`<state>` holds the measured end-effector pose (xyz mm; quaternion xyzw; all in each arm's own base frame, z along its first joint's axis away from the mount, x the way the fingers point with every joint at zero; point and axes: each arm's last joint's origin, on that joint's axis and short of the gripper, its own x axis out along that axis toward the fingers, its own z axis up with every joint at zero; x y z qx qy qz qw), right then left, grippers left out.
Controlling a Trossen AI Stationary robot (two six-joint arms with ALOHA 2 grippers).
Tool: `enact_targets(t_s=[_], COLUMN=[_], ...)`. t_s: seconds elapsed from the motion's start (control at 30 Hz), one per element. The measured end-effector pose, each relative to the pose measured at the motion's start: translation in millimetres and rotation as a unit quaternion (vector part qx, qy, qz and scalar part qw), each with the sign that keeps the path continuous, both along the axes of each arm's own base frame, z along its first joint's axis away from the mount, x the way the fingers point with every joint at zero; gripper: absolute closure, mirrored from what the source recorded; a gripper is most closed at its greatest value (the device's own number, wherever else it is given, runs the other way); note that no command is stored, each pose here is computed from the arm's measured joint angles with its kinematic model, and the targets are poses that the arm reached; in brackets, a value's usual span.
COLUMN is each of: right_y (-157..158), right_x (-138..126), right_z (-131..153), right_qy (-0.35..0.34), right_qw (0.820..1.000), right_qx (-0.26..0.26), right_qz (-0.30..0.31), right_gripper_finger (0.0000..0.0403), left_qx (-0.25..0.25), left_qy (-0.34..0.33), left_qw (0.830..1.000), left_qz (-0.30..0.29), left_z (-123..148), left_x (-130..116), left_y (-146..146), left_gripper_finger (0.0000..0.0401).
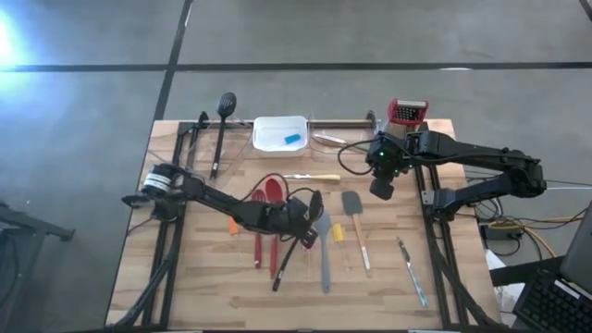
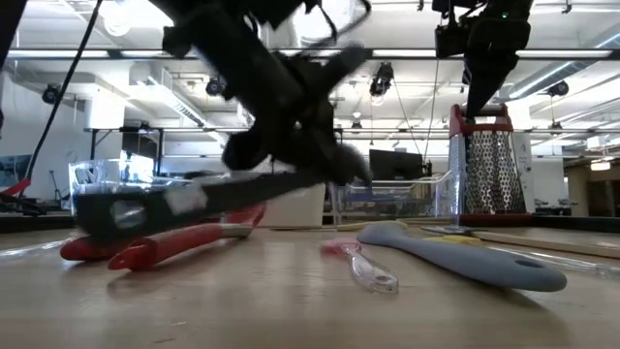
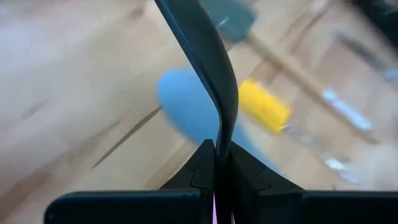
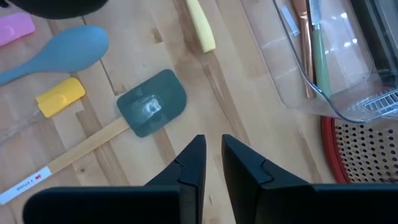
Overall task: Pick & Place Kitchen Items
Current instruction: Put the black serving spoon into the left transparent bin
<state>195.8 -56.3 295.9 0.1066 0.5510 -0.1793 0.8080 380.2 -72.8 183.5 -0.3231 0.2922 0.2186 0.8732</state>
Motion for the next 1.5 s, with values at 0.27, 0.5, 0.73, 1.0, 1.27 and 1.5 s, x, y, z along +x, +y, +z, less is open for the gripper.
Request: enact_targets(t_s=[0.27,0.5,0.73,1.0,1.27,1.5], right_y=[0.1,0.1,0.5,0.2,-0.7,-0.9], right_x=[-0.1,-0.1,0.1,1.4,4.7,5.1], right_z=[0.0,-0.1,0.0,0.4,2.0,2.1], right_qy=[-0.003,-0.006,-0.012,-0.023,-0.043,-0.046], right_qw=[1.000,0.999,0.998,0.996,0.994,0.994], right_qx=[0.006,0.014,0.022,0.028,0.029,0.028], right_qz=[-0.017,-0.038,-0.062,-0.082,-0.092,-0.092], right_gripper_finger=[0.0359,0.0358,0.0358,0.0358,0.0359,0.0359], left_qx=[0.081,0.172,0.273,0.339,0.389,0.382], left_qy=[-0.052,-0.069,-0.024,0.022,0.080,0.127], left_qw=[0.995,0.982,0.962,0.938,0.910,0.905], left_qz=[-0.037,-0.047,-0.003,0.062,0.123,0.138], left_z=[55.4,102.2,136.8,167.4,185.9,186.3], left_x=[-15.6,-42.3,-81.9,-126.6,-162.2,-186.9], left_y=[5.7,21.0,45.4,82.6,133.6,188.4], left_gripper_finger=[0.0378,0.0378,0.0378,0.0378,0.0378,0.0378])
